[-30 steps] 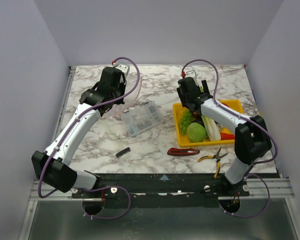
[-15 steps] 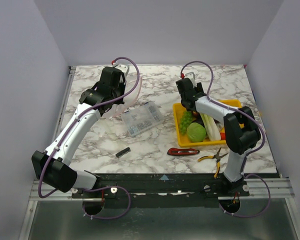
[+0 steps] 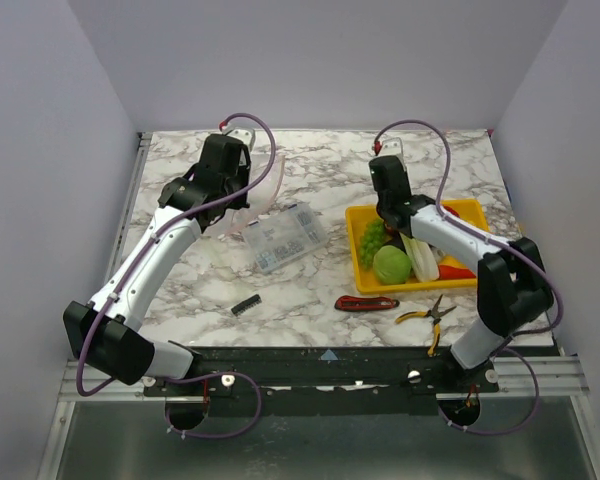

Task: Place the food in the zip-top bag and seal the zipper
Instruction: Pick up the fake vegetable from the bin, then place the fake vegetable in the zipper food storage bag.

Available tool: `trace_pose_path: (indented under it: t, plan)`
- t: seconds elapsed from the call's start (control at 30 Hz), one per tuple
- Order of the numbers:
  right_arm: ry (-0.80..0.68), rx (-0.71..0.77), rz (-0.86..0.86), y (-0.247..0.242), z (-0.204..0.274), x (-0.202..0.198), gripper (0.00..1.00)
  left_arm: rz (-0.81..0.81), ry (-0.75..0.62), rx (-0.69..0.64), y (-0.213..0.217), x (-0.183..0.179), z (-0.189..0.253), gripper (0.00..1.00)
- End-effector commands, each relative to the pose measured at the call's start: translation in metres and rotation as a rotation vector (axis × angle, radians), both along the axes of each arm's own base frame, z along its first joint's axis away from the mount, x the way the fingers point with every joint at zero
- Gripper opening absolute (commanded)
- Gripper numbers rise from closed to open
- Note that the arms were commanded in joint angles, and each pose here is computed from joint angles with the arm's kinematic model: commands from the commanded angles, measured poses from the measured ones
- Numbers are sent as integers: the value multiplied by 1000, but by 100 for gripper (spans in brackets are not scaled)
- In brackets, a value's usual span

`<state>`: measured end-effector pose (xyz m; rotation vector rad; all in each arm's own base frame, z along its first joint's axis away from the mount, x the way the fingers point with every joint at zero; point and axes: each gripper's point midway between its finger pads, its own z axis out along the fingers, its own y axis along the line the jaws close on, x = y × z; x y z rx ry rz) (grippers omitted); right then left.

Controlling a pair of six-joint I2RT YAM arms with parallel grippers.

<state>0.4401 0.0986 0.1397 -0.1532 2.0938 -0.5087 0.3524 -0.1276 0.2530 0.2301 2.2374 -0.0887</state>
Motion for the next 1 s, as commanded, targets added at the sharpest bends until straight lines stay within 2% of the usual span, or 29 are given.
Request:
trace_pose_path:
  t: [0.0, 0.17, 0.37, 0.5, 0.6, 0.83, 0.97]
  plan:
    - [-219, 112, 82, 10, 78, 4, 0, 120, 41, -59, 11, -11, -3, 0]
    - [-323, 244, 134, 17, 137, -11, 0, 167, 120, -199, 1, -31, -5, 0]
    - [-566, 551, 466, 66, 244, -48, 1, 226, 147, -346, -4, -47, 12, 0]
    - [-648, 659, 559, 81, 297, -62, 1, 242, 151, -422, -5, -53, 25, 0]
    - [-696, 836, 693, 106, 331, -77, 1, 238, 194, -491, -10, -61, 28, 0]
    - [-807, 1345, 959, 159, 376, -118, 1, 248, 241, -643, -12, -69, 25, 0]
    - [-916, 1469, 1048, 189, 393, -140, 1, 237, 250, -719, -13, -73, 29, 0]
